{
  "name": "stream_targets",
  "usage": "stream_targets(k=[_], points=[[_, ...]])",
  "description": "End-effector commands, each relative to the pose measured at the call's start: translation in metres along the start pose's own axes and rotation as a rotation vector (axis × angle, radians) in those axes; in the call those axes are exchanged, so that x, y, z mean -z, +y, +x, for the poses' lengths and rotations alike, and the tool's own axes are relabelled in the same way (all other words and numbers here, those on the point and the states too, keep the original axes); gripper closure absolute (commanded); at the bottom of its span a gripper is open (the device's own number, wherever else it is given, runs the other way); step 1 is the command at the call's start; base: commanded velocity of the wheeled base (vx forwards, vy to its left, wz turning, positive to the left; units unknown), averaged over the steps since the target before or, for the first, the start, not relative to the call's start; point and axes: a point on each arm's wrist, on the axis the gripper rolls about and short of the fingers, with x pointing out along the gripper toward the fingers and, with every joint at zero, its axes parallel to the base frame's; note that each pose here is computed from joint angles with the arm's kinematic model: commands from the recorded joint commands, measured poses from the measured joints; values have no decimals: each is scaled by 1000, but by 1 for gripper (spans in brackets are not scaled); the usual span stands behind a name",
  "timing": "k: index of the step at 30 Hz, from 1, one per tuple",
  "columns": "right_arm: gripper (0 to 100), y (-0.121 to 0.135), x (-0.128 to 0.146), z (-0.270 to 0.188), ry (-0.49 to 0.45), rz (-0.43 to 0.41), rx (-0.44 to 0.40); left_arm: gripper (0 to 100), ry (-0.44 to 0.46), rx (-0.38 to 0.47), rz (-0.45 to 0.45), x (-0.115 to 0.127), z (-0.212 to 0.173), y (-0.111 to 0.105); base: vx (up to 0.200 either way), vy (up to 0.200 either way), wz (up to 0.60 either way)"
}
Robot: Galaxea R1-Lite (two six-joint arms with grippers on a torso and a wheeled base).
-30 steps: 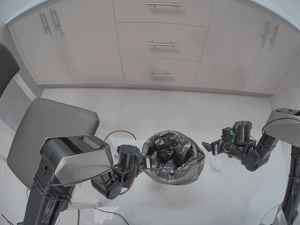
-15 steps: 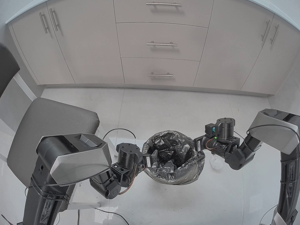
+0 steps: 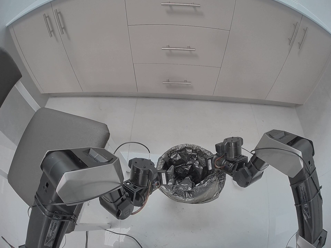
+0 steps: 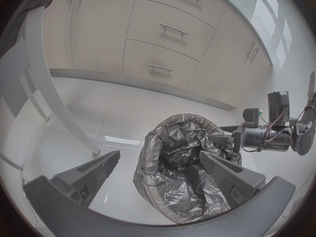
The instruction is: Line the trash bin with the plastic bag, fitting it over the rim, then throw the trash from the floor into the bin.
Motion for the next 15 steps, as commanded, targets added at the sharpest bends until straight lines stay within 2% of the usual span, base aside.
stream_targets(k=[1,15], points=[[0,-1,12,10,19,-6,19,0,5,-1,2,2,1,0,0,0,0],[0,-8,13,18,30,-31,55,0,13,-5,6,6,2,2,0,0,0]])
